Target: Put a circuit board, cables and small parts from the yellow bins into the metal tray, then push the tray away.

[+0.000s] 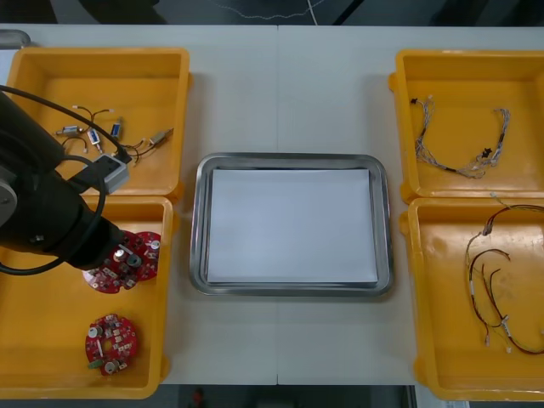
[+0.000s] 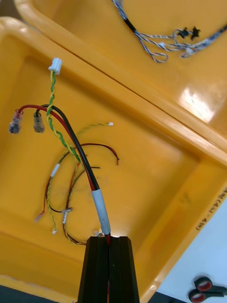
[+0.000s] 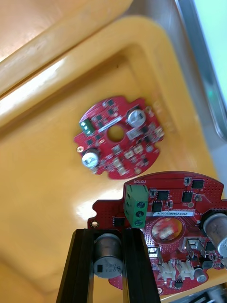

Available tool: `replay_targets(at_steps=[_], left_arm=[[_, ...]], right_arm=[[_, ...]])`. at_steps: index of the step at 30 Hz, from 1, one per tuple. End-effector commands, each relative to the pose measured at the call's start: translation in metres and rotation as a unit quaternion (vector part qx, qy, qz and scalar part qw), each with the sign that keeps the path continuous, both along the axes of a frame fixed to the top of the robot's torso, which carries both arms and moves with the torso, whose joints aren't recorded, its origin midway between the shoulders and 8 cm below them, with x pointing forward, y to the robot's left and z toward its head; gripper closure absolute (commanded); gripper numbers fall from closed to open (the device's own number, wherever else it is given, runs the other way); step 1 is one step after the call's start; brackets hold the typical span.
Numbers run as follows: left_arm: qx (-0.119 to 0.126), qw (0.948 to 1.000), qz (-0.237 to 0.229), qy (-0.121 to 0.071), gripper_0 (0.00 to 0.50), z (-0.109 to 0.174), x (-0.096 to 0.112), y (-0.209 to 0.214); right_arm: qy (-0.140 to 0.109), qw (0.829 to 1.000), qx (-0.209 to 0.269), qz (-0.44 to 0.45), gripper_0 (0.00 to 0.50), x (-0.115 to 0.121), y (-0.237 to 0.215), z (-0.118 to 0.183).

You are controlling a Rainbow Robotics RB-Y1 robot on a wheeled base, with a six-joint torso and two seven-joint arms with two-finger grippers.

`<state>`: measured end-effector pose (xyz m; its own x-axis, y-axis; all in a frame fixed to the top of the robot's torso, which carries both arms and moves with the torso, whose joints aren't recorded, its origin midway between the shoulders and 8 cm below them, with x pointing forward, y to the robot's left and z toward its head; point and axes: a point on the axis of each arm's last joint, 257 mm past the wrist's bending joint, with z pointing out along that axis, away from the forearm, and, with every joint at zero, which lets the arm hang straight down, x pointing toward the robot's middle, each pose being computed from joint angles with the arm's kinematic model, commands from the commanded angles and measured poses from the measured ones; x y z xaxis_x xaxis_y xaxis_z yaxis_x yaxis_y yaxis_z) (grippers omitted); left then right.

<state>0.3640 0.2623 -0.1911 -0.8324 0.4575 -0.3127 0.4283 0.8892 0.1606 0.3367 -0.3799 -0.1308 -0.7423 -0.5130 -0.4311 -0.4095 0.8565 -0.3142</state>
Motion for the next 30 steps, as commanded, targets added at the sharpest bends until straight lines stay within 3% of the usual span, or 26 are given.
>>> replay_targets(at_steps=[1,7,20,30], left_arm=[[-0.025,0.9992,-0.011,-0.029,0.498,0.018,0.011,-0.047],[-0.034,0.9983,-0.018,-0.044,0.499,0.017,0.018,-0.090],[-0.060,0.9973,-0.024,-0.034,0.498,0.013,0.042,-0.156],[-0.056,0.9974,-0.017,-0.042,0.498,-0.017,0.069,-0.182]], right_arm=[[-0.009,0.999,-0.014,0.047,0.500,0.004,0.020,0.015],[-0.018,0.996,-0.027,0.083,0.500,0.009,0.038,0.024],[-0.019,0.993,-0.041,0.113,0.500,0.010,0.053,0.023],[-0.016,0.991,-0.043,0.122,0.500,0.009,0.056,0.020]])
